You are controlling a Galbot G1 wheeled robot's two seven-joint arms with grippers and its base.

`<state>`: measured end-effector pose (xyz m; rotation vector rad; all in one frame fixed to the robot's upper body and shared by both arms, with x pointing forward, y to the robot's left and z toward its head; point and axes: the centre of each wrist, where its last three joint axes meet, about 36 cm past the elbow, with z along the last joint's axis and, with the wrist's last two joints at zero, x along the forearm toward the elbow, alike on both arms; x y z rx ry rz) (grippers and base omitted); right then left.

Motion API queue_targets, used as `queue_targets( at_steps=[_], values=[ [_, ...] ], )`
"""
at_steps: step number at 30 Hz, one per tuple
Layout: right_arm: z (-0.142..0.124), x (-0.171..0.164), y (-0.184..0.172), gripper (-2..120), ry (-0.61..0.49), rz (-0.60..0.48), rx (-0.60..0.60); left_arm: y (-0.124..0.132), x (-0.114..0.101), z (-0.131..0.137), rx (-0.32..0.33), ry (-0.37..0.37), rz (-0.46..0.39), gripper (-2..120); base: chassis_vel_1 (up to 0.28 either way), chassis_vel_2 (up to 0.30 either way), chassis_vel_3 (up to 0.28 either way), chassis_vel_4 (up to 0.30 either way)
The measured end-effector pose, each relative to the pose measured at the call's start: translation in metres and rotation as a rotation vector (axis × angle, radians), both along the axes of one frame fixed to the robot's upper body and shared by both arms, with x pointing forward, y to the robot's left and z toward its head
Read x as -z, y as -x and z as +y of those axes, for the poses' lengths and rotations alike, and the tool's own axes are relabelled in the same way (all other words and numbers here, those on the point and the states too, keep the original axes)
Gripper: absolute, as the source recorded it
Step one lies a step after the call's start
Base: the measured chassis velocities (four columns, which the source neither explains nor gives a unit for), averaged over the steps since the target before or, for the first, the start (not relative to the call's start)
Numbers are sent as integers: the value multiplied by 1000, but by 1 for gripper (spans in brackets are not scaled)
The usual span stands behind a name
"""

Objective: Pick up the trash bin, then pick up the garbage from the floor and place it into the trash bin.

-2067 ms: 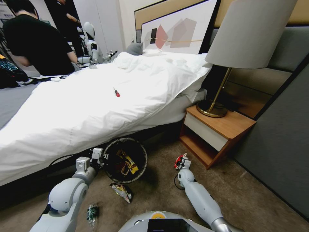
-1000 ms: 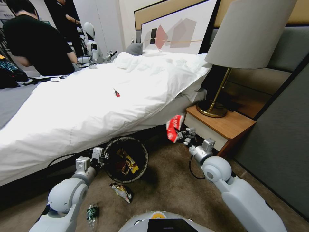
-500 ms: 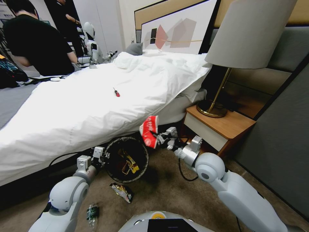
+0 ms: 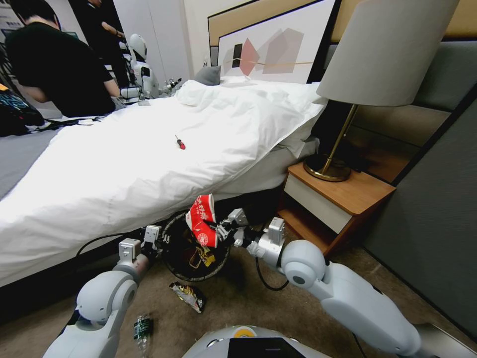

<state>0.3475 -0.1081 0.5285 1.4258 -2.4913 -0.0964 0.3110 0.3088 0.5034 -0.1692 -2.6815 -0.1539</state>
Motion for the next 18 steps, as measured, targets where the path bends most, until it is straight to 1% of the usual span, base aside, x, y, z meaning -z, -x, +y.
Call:
queue_targets(
  at_steps=[2,3,4,5,8,9,10,11,12,13,14,16,17,18],
  values=[
    [2,1,0,0,7,1,6,0,0,0,0,0,1,1,0,0,0,0],
    [5,1,1,3,15,4,13,0,0,0,1,1,1,1,0,0,0,0],
    [8,2,1,8,22,10,19,0,0,-1,1,1,0,1,0,0,0,0],
    [8,2,1,8,22,10,19,0,0,-1,1,1,0,1,0,0,0,0],
    [13,6,1,22,41,19,31,0,-1,-1,3,2,-2,1,0,0,0,0],
    [13,6,1,22,41,19,31,0,-1,-1,3,2,-2,1,0,0,0,0],
    [15,8,1,30,55,21,37,0,-2,-2,4,2,-4,1,0,0,0,0],
    [15,9,1,34,64,25,41,1,-2,-2,4,2,-5,1,0,0,0,0],
    [15,10,1,36,67,27,43,1,-2,-2,4,2,-4,1,0,0,0,0],
    [16,10,2,43,71,32,47,1,-2,-1,3,2,-4,1,0,0,0,0],
    [16,10,2,43,71,32,47,1,-2,-1,3,2,-4,1,0,0,0,0],
    [17,10,2,51,73,37,52,2,-2,-1,3,3,-4,1,0,0,0,0],
    [17,10,2,51,73,37,52,2,-2,-1,3,3,-4,1,0,0,0,0],
    [18,10,2,59,71,40,54,2,-2,-2,4,6,-2,1,0,0,0,0]
  ],
)
